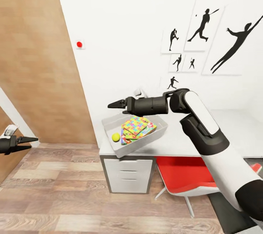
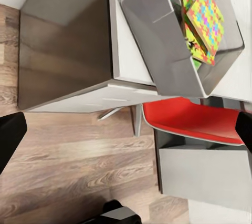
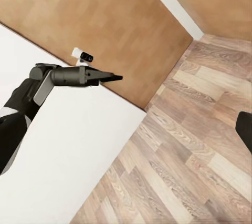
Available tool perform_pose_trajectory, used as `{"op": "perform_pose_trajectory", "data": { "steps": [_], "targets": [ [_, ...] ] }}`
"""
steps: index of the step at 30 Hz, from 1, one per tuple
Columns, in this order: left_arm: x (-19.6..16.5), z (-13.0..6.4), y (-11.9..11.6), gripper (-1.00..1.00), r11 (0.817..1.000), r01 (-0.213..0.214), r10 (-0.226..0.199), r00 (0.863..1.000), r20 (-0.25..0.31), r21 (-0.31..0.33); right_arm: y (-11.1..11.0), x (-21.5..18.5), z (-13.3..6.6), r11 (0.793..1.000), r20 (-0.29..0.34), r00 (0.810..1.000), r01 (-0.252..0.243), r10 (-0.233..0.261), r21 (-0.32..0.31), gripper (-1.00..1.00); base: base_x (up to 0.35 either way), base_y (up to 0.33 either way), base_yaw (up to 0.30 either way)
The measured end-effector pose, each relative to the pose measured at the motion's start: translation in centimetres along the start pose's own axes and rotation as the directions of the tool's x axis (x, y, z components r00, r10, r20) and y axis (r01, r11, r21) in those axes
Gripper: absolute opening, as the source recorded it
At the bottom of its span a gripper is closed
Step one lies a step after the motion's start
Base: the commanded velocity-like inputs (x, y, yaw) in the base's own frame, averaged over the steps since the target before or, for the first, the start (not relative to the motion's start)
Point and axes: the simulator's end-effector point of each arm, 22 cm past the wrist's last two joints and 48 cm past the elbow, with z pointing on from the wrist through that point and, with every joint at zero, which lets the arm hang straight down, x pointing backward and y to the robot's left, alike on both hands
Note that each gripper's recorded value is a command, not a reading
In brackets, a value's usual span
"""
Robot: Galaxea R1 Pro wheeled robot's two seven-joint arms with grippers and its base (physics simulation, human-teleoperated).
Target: Put all the toys in the child's room - the three board games (two on the bed and one on the table), the two jigsaw puzzles on the table, and the tennis ball on the table - inside the toy box on the table in the child's room.
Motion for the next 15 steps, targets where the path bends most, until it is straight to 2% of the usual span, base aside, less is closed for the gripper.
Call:
{"op": "perform_pose_trajectory", "data": {
  "steps": [3,7,12,15],
  "targets": [
    [-0.1,-0.1,-0.1,1.00,1.000,-0.002,0.002,1.000,0.003,0.001,1.6,1.6,2.2,1.000,-0.024,1.000,0.000,-0.001,-0.017,1.00,-0.079,0.000,-0.208],
    [-0.2,-0.3,-0.3,1.00,1.000,-0.006,0.006,1.000,0.006,0.002,2.0,3.5,3.6,1.000,-0.052,0.999,-0.004,0.003,-0.015,1.00,-0.085,0.000,-0.212],
    [-0.3,-0.5,-0.5,1.00,1.000,-0.010,0.010,1.000,0.011,0.004,1.4,6.2,4.6,1.000,-0.095,0.995,-0.024,0.024,-0.005,1.00,-0.107,0.003,-0.216],
    [-0.4,-0.6,-0.7,1.00,1.000,-0.012,0.012,1.000,0.013,0.005,0.3,8.9,5.2,0.999,-0.133,0.990,-0.053,0.054,0.010,1.00,-0.174,0.046,-0.216]
  ]
}}
